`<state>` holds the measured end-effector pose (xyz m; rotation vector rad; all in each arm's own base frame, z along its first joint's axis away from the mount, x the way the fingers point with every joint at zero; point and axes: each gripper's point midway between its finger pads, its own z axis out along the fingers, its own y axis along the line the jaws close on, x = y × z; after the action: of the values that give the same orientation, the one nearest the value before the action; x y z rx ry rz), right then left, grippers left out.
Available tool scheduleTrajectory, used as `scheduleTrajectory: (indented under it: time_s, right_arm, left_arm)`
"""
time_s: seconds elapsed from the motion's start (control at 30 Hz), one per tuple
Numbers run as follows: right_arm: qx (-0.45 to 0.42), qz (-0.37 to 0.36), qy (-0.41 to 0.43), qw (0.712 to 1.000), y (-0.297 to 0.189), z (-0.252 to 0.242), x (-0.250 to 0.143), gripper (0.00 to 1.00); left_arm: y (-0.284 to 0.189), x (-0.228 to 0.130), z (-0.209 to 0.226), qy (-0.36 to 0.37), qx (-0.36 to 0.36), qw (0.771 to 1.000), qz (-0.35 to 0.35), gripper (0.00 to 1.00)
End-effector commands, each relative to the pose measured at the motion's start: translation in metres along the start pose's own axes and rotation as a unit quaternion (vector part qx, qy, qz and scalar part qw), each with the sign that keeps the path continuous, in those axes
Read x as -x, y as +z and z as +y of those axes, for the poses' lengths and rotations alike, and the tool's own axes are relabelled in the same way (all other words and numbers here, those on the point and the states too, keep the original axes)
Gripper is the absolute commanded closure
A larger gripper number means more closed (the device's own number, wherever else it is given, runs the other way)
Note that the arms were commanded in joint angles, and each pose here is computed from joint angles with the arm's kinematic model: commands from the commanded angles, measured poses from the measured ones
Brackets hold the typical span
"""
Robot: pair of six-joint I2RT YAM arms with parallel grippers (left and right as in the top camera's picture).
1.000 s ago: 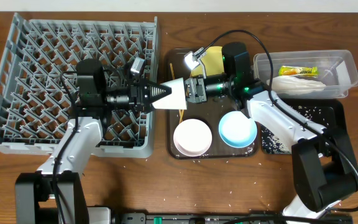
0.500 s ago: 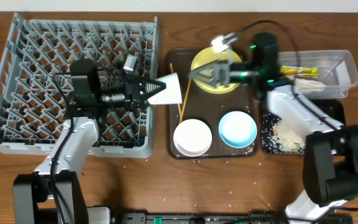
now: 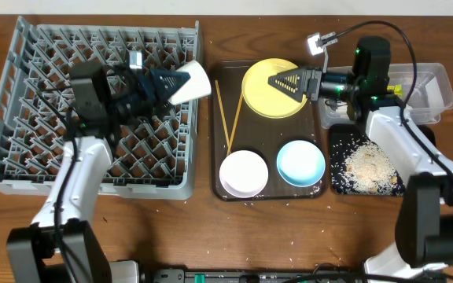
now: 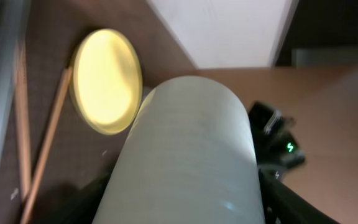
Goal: Sort waste into correct bins and load items into the dishwasher
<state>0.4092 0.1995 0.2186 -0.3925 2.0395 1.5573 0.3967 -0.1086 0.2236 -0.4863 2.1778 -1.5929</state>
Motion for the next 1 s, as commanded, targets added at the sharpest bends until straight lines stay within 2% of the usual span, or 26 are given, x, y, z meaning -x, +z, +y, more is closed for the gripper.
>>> scheduleTrajectory:
  time_s: [0.0,0.2,0.37,0.5,0.6,0.8,0.97]
  right_arm:
    - [-0.055,-0.011,-0.073,0.996,-0.005,0.007,0.003,0.01]
    - [-0.183,-0.011,-0.097,0.978,-0.019,-0.002,-0.003,0.01]
    - [-0.290,-0.017,-0.101,0.951,-0.042,-0.008,-0.006,0.01]
    - [-0.319,-0.016,-0.093,0.943,-0.050,-0.013,-0.008,0.01]
    - [-0.326,-0.011,-0.087,0.941,-0.052,-0.016,-0.012,0.01]
    - [-0.331,-0.007,-0.081,0.940,-0.053,-0.018,-0.015,0.01]
    - [-0.331,-0.004,-0.078,0.940,-0.053,-0.018,-0.016,0.01]
  left_arm:
    - [-0.011,0.023,-0.024,0.085,0.053,0.994,-0.048,0.87]
    - [-0.040,0.019,-0.025,0.121,0.213,0.967,-0.069,0.87]
    - [-0.074,0.004,-0.008,0.128,0.353,0.923,-0.088,0.87]
    - [-0.090,-0.018,0.016,0.126,0.455,0.879,-0.073,0.87]
    - [-0.092,-0.036,0.031,0.118,0.501,0.856,-0.052,0.87]
    - [-0.089,-0.052,0.062,0.103,0.550,0.828,-0.031,0.87]
    - [-0.080,-0.049,0.087,0.093,0.566,0.819,-0.020,0.87]
